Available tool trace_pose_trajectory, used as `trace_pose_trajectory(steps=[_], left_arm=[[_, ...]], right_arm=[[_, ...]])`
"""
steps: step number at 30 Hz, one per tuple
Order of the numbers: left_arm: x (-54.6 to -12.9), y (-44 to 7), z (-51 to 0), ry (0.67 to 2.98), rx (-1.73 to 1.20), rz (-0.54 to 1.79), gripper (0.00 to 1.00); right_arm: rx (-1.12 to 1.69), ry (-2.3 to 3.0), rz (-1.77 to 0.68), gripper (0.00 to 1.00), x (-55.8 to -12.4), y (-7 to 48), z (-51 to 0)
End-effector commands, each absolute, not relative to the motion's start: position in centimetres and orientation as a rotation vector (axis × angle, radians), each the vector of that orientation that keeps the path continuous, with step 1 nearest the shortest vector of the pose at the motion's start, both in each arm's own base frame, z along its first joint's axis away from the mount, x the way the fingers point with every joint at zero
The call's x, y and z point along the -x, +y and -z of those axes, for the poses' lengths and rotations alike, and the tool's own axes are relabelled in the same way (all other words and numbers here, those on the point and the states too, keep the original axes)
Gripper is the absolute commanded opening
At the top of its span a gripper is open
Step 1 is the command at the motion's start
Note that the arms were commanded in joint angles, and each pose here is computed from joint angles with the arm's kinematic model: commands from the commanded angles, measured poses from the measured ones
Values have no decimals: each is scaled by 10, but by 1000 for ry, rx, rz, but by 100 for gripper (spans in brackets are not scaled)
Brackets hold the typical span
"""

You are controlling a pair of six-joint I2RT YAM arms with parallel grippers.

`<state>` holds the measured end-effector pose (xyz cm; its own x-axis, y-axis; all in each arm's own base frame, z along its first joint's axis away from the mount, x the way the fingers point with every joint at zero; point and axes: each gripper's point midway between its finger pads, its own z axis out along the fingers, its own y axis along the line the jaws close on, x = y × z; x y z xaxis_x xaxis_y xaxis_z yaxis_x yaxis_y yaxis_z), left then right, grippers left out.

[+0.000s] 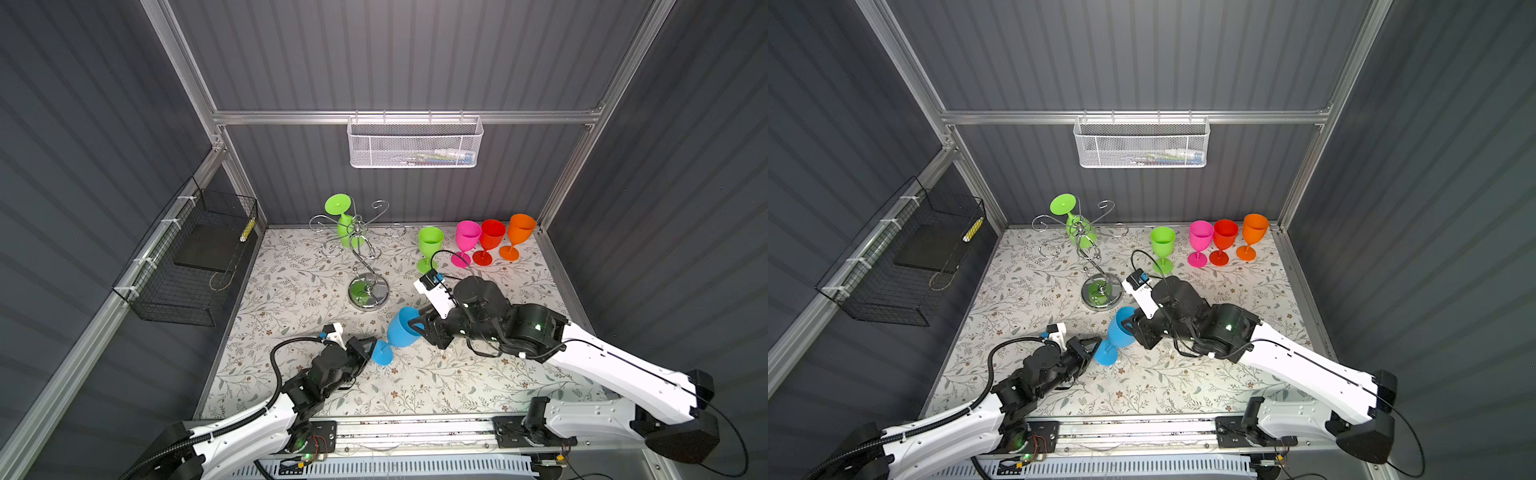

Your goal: Take the wine glass off the wine glass rack

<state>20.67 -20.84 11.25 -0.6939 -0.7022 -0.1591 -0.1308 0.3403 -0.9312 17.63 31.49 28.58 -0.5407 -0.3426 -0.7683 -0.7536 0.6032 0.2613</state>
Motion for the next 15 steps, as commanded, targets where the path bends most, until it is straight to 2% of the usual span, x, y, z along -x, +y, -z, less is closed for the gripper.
trace_pose_trajectory(steps=[1,8,15], left_arm=[[-211,-206,-119,2007,700,1360,0],[-211,-202,-116,1998,706,1352,0],[-209,-197,-114,1978,720,1352,0]], right_arm=[[858,2203,-861,44,-167,324,-284],[890,2212,-964,42,-160,347,-281],[950,2240,-893,35,-155,362,-263]])
